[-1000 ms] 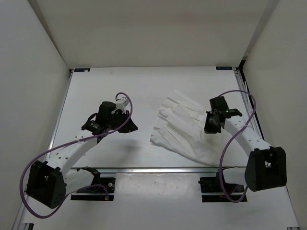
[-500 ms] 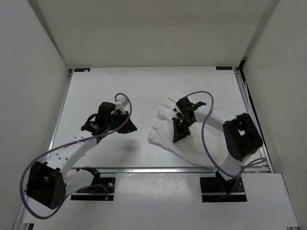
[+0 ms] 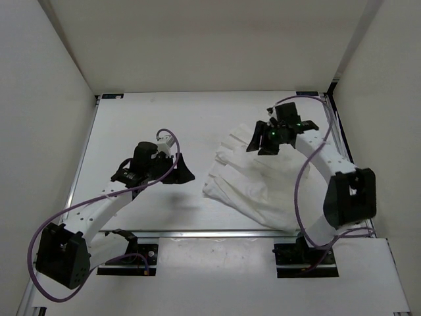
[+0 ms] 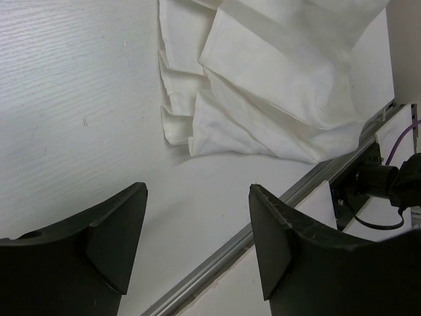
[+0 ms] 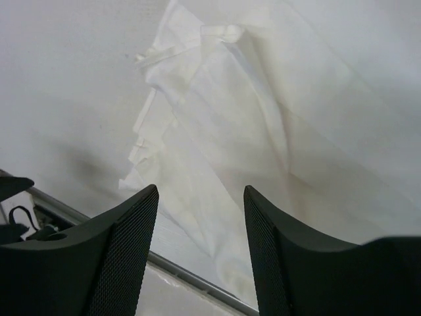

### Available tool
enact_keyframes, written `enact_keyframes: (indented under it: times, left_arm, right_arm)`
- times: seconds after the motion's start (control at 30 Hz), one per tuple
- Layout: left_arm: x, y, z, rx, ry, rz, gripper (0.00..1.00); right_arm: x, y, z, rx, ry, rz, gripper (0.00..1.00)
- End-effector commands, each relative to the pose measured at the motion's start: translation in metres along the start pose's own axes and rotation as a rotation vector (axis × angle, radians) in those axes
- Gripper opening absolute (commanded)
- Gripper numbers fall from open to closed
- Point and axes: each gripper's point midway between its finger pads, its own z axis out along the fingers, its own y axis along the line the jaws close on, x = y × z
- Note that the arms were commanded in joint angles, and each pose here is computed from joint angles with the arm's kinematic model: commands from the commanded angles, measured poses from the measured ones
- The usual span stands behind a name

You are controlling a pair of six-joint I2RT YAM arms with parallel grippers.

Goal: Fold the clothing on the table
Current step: Flatten the skirt out

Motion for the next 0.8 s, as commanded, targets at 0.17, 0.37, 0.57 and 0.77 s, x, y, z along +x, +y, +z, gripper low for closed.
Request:
enact_keyframes:
  times: [0.17,0.37,0.57,0.77]
  left_arm:
    - [0.026,-0.011,0.022,0.056,0.025,-0.002,0.99]
    - [0.025,-0.008,0.037,0.014,-0.016,-0.023,0.96]
    - [0.031,0.017,0.055,-0.098,-0.013,-0.047,0.85]
    - [0.033,0.008,0.082,-0.058,0.000,-0.105,0.80]
  right_arm:
    - [0.063,-0.073,-0.063,0.242,-0.035,0.054,0.61]
    - [0.075,-0.093,-0.094,0.254,-0.147,0.125,0.61]
    - [0.071,-0.098,-0.122,0.279,-0.232,0.141,0.61]
    - [0.071,-0.103,-0.142,0.326,-0.293,0.144,0.61]
